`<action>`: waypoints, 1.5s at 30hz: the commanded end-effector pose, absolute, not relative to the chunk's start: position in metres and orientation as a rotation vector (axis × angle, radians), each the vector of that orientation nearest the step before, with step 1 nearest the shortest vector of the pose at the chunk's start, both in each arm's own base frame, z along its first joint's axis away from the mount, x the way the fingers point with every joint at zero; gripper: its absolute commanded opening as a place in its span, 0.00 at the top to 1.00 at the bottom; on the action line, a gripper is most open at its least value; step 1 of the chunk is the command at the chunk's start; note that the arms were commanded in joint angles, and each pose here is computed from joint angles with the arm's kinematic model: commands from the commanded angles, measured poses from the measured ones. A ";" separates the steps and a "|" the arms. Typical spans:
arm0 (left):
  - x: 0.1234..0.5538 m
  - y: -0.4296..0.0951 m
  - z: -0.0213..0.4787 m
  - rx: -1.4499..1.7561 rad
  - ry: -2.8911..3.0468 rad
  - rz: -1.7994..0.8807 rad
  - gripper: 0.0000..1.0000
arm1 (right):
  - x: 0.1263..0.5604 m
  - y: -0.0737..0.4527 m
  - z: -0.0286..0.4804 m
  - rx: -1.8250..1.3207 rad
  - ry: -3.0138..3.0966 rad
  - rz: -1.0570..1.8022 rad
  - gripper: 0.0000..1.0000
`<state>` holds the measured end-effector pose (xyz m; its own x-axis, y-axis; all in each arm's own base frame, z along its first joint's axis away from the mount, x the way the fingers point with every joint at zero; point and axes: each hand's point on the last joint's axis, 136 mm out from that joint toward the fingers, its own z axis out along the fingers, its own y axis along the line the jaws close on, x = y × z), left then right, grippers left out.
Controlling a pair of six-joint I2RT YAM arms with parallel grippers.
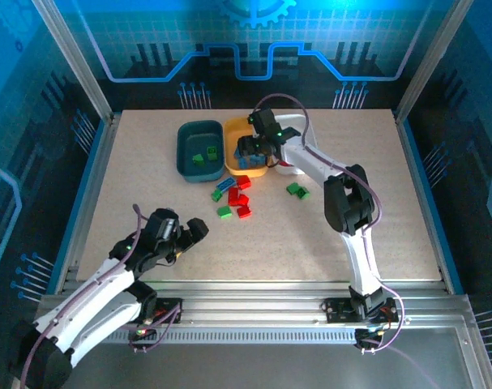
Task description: Sort the legos into containers by color
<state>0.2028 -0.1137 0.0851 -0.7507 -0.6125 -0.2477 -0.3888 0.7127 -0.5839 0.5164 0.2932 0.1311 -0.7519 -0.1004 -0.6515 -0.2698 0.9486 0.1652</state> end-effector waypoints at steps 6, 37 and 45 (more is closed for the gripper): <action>0.222 -0.117 0.074 -0.746 2.545 -0.631 0.01 | 0.472 0.289 0.182 -0.316 2.363 0.354 0.25; 0.315 -0.173 0.014 -0.541 2.902 -0.090 0.23 | 0.333 0.173 0.133 -0.064 2.340 0.262 0.24; 0.317 -0.178 0.006 -0.487 2.903 -0.068 0.42 | 0.332 0.176 0.131 -0.055 2.348 0.291 0.24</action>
